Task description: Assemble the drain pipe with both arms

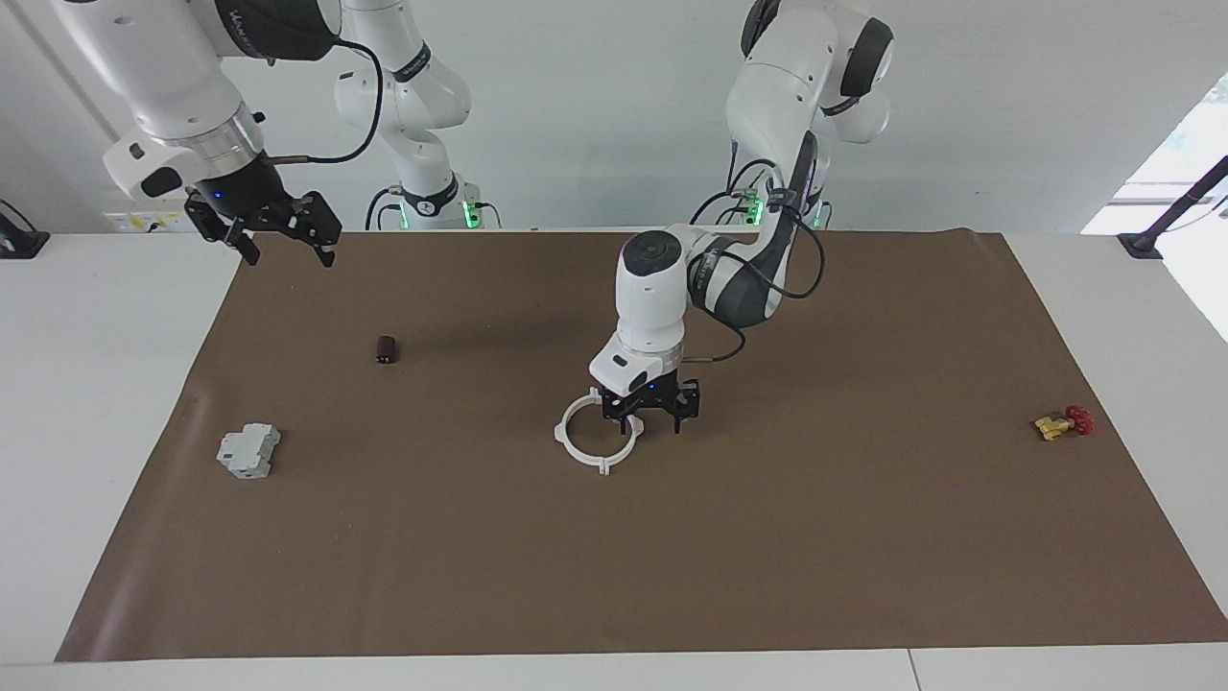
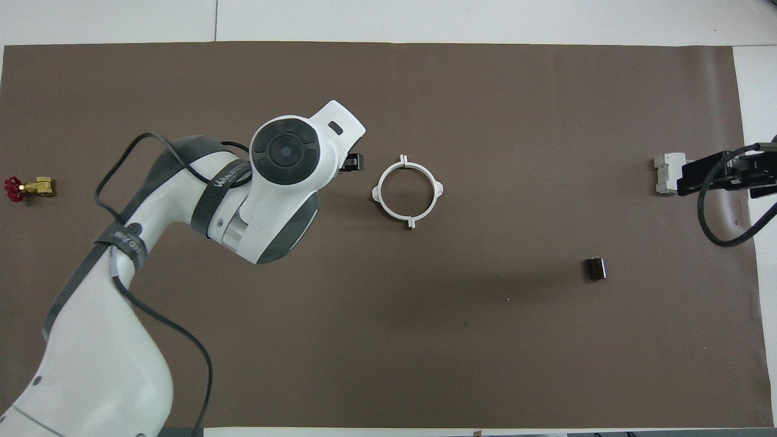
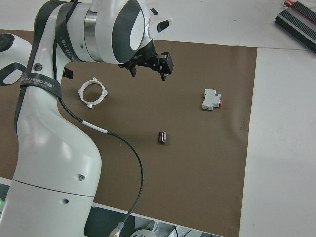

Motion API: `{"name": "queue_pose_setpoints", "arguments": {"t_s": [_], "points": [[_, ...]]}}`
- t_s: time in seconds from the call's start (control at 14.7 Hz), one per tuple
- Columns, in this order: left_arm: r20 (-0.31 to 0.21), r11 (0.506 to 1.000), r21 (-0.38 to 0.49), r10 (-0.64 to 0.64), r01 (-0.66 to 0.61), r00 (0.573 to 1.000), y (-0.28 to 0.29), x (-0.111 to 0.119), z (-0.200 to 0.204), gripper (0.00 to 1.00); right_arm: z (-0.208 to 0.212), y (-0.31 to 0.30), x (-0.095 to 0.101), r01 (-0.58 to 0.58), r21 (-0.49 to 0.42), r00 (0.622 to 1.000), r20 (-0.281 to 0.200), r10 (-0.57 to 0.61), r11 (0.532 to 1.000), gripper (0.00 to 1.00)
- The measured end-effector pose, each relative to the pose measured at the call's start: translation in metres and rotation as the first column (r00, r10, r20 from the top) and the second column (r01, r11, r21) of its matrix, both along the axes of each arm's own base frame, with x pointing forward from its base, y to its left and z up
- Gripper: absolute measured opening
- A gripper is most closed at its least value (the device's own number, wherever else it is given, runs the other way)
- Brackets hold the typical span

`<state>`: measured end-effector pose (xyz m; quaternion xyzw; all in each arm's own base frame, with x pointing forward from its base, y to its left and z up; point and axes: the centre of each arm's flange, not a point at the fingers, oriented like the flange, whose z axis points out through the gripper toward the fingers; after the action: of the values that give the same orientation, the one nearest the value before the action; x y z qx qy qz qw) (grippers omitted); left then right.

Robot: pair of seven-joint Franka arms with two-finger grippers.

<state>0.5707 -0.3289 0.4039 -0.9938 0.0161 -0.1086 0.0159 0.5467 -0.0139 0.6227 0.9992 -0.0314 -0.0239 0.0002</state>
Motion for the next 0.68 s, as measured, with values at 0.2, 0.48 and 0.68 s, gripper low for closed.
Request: {"name": "queue_pose_setpoints", "arguments": {"t_s": [0.2, 0.48, 0.68], "points": [[0.007, 1.0, 0.016, 0.022, -0.023, 1.0, 0.077, 0.001, 0.026, 1.0, 0.0, 0.0, 0.0, 0.0, 0.0, 1.0, 0.0, 0.0, 1.0, 1.0], [-0.031, 0.999, -0.013, 0.043, -0.043, 0.999, 0.162, 0.014, 0.047, 1.0, 0.0, 0.0, 0.0, 0.0, 0.0, 1.0, 0.0, 0.0, 1.0, 1.0], [-0.044, 0.998, -0.052, 0.017, -0.019, 0.999, 0.231, 0.021, 0.069, 1.0, 0.0, 0.0, 0.0, 0.0, 0.0, 1.0, 0.0, 0.0, 1.0, 1.0]]}}
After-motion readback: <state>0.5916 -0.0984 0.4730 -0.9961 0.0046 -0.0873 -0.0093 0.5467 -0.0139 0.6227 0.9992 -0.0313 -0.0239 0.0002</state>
